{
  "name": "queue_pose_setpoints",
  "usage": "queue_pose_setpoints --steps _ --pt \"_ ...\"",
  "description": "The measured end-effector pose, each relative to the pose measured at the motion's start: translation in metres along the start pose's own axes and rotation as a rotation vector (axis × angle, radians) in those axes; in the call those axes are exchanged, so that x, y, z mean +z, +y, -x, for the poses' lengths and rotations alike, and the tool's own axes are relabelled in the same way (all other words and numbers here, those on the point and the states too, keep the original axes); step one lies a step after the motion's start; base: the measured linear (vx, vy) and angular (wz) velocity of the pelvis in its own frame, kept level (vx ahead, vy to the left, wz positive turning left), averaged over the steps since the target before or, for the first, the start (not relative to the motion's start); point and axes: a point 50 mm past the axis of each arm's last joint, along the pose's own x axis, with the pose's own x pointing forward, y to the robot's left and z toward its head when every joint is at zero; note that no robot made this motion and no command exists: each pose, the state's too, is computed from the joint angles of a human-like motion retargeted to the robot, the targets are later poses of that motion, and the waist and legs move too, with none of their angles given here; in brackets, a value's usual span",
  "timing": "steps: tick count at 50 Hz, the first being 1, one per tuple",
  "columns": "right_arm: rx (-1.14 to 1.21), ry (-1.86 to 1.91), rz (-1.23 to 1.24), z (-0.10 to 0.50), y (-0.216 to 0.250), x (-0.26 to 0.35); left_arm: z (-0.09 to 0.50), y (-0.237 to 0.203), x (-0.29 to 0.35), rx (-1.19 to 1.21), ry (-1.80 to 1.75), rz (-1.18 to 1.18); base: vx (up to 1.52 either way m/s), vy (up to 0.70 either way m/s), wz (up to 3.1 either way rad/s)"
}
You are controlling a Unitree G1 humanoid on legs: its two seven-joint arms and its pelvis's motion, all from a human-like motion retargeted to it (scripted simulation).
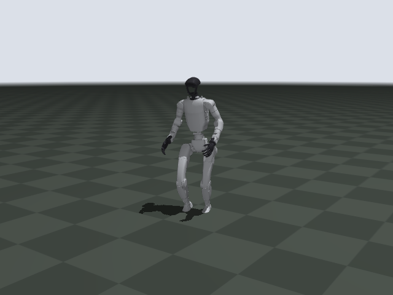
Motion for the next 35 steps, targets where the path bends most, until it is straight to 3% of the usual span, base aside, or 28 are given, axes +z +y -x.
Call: queue_pose_setpoints --steps 7,15,24,30,35 --pt "-0.100 -0.047 -0.038 -0.006 -0.007 0.011 -0.009 0.011 -0.011 0.094 0.071 -0.006 -0.03 0.01 -0.11" --pt "-0.236 -0.137 -0.071 0.001 -0.030 0.023 0.002 0.020 -0.011 0.176 0.044 0.156 0.00 -0.10 -0.32" --pt "-0.434 -0.479 0.087 0.031 -0.098 0.094 0.016 0.080 0.078 0.468 -0.470 0.383 -0.01 -0.08 -0.42" --pt "-0.600 -0.639 0.282 0.063 -0.136 0.132 0.054 0.133 0.139 0.725 -0.834 0.342 0.00 -0.01 -0.39" --pt "-0.672 -0.579 0.362 0.057 -0.151 0.127 0.061 0.147 0.145 0.830 -0.857 0.290 0.00 0.04 -0.50"
